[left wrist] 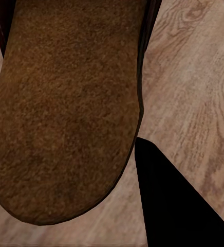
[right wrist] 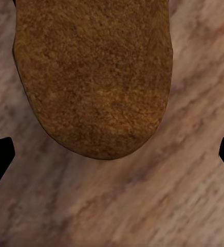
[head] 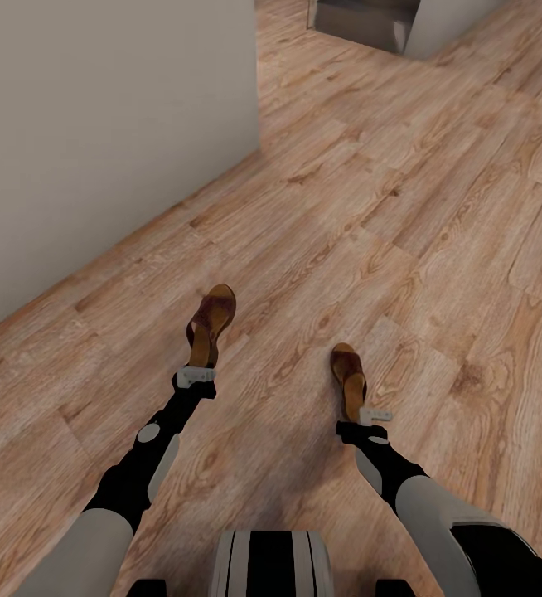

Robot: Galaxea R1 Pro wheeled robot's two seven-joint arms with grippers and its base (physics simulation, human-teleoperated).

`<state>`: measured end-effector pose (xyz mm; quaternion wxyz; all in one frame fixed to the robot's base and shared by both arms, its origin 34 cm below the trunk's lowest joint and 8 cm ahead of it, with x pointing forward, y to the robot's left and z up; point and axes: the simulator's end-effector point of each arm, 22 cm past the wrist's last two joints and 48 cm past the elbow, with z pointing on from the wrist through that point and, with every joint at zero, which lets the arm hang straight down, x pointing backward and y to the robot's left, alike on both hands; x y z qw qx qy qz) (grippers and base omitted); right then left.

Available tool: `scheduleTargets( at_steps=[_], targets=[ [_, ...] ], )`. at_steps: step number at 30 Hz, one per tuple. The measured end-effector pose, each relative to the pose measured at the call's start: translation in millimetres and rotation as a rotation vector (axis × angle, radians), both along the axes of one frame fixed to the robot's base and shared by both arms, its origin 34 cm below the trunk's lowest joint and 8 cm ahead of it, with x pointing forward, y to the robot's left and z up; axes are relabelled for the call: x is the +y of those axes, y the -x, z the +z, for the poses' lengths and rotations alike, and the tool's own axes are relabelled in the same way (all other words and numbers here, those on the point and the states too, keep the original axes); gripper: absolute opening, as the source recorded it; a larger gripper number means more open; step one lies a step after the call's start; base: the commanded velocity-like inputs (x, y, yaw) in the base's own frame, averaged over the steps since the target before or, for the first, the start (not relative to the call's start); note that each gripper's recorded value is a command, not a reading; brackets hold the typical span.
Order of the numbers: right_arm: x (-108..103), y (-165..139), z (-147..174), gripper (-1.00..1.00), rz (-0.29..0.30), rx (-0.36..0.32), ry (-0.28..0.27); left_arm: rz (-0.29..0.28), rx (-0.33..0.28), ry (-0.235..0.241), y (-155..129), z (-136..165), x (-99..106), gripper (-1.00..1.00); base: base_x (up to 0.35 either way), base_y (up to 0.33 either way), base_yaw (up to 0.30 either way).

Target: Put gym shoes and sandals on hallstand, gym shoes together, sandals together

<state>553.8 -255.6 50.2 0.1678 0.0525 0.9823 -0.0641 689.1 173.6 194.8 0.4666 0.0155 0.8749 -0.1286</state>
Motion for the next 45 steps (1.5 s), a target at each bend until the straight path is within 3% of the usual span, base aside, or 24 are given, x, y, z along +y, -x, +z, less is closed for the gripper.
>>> scheduleTargets(
  at_steps=[44,45],
  targets=[
    [0.0,3.6,-4.0,1.00,0.000,0.008,0.000,0.000,0.007,0.001,2.4,-5.0,-0.1,-1.00,0.027,0.000,0.000],
    [0.0,3.6,-4.0,-1.00,0.001,0.008,0.000,0.000,0.007,0.001,2.4,-5.0,-0.1,-1.00,0.000,0.000,0.000]
  ],
)
